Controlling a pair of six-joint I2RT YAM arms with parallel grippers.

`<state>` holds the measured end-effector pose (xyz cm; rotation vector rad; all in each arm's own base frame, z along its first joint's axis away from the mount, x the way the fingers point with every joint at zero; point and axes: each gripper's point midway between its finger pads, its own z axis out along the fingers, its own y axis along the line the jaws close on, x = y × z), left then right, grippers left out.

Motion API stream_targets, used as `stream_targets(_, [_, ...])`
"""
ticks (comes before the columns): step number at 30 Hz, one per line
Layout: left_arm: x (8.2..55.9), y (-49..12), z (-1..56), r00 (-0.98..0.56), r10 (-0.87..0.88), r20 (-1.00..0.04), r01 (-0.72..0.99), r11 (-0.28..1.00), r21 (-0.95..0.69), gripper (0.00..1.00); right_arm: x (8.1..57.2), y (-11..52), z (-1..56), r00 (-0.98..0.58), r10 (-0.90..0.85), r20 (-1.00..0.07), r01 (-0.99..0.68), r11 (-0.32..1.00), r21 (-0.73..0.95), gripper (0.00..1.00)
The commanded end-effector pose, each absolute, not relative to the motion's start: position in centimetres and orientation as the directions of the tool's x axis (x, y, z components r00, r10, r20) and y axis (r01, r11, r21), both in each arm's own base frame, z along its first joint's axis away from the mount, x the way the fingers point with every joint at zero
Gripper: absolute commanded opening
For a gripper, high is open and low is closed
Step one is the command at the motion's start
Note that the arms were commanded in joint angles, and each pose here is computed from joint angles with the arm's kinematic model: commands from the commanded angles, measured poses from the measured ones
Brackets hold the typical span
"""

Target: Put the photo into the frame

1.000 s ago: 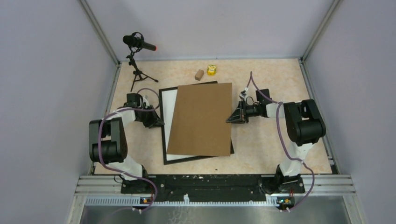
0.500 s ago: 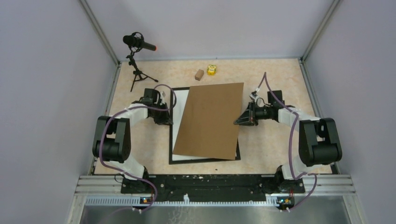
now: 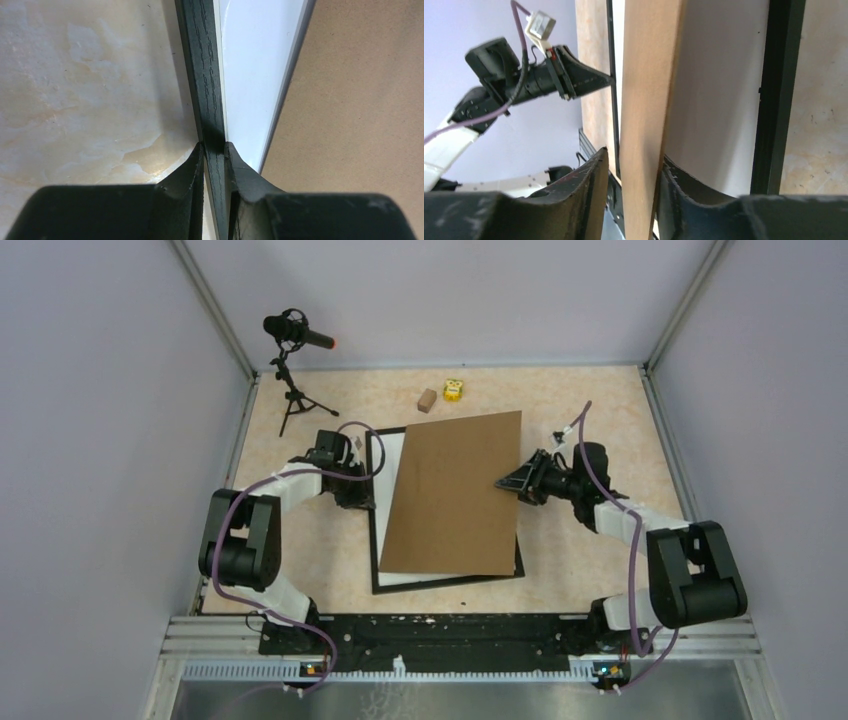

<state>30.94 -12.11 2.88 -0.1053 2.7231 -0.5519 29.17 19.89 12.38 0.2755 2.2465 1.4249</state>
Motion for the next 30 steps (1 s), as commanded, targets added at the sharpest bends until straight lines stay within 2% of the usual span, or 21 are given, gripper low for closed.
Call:
stream_targets(1, [28.5,-13.0,2.6,-0.958,-0.091,-0.274,0.03,0.912,-0.409,0.2,32.9,20.2,16.8,-0.738,0.56,-0.375,-0.17,0.384,0.908,0.3])
stream_targets(4, [28.6,-12.9,2.8,-0.956,-0.091,-0.28,0.031,0.914,-0.405,0.2,33.3,20.5,16.7,-0.741,0.559,-0.372,-0.17,0.379,0.91,0.15])
stream_targets(6, [28.6,-12.9,3.0,-0.954,-0.094,-0.286,0.029,0.916,-0.401,0.21,33.2,20.7,16.7,-0.764,0.53,-0.369,-0.173,0.384,0.907,0.01])
stream_targets(11, [28.9,-12.8,3.3,-0.95,-0.106,-0.295,0.022,0.916,-0.402,0.23,32.2,20.9,18.6,-0.823,0.403,-0.401,-0.226,0.416,0.881,0.0])
stream_targets(16, [28.9,-12.8,3.3,-0.95,-0.108,-0.292,0.02,0.915,-0.402,0.23,31.0,22.0,18.8,-0.914,0.208,-0.347,-0.253,0.374,0.892,0.0])
stream_targets(24, [28.9,-12.7,3.1,-0.951,-0.108,-0.289,0.015,0.919,-0.393,0.23,31.8,22.7,16.7,-0.944,0.186,-0.274,-0.2,0.34,0.919,0.0])
stream_targets(30, [28.9,-12.8,3.1,-0.952,-0.11,-0.286,0.013,0.918,-0.396,0.23,33.2,22.5,15.1,-0.934,0.246,-0.259,-0.153,0.381,0.912,0.0])
